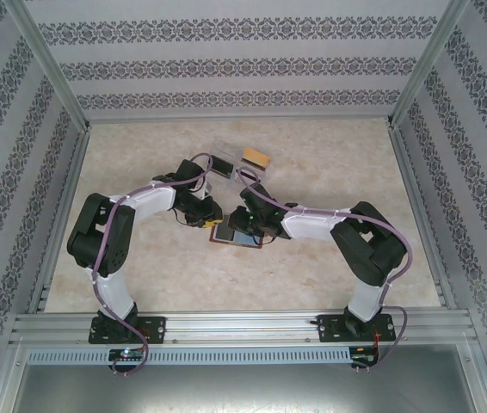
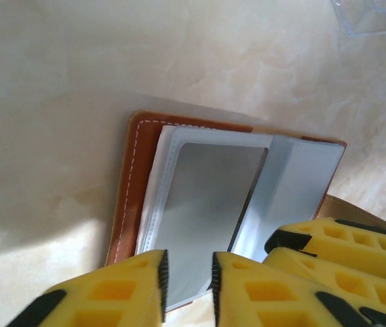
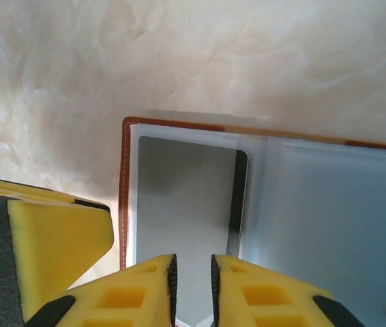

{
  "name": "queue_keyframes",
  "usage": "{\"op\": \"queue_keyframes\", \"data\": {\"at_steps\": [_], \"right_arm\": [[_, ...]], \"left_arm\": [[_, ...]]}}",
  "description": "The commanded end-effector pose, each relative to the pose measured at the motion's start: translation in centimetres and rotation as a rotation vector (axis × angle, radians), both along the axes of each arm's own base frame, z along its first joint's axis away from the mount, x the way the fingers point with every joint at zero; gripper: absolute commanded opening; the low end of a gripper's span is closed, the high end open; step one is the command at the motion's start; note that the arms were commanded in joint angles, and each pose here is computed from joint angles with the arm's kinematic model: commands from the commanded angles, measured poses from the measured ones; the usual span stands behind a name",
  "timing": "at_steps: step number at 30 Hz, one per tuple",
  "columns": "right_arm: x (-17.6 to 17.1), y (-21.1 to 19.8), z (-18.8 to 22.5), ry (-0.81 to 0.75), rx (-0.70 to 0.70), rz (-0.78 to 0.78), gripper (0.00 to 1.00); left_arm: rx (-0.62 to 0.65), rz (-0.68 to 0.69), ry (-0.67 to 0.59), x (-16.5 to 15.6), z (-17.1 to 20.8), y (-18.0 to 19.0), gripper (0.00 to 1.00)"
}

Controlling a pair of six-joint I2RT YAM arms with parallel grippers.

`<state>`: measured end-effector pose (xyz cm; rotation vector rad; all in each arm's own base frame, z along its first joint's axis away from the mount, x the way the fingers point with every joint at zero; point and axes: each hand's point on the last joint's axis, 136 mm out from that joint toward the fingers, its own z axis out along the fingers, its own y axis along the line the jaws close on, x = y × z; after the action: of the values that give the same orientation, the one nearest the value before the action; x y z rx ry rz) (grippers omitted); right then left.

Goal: Take the credit cards out of the card holder

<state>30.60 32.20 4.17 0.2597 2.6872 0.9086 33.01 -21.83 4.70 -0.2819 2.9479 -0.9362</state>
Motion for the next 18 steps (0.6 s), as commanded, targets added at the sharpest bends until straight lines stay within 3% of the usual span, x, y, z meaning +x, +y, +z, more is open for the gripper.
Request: {"op": "queue_keyframes", "data": {"at_steps": [1,18], "right_arm": [[0.6,0.3,-0.4,0.022,0.024,-0.016,0.23],[0.7,-0.6,-1.9,0.071,-0.008,-0.035,0.21]], "left_arm": [[0.011,0.006,-0.013,0.9,-0.1,-0.5,0.20],[0.050,0.008,0.034,0.6,-1.5,-0.4,0.15]]}}
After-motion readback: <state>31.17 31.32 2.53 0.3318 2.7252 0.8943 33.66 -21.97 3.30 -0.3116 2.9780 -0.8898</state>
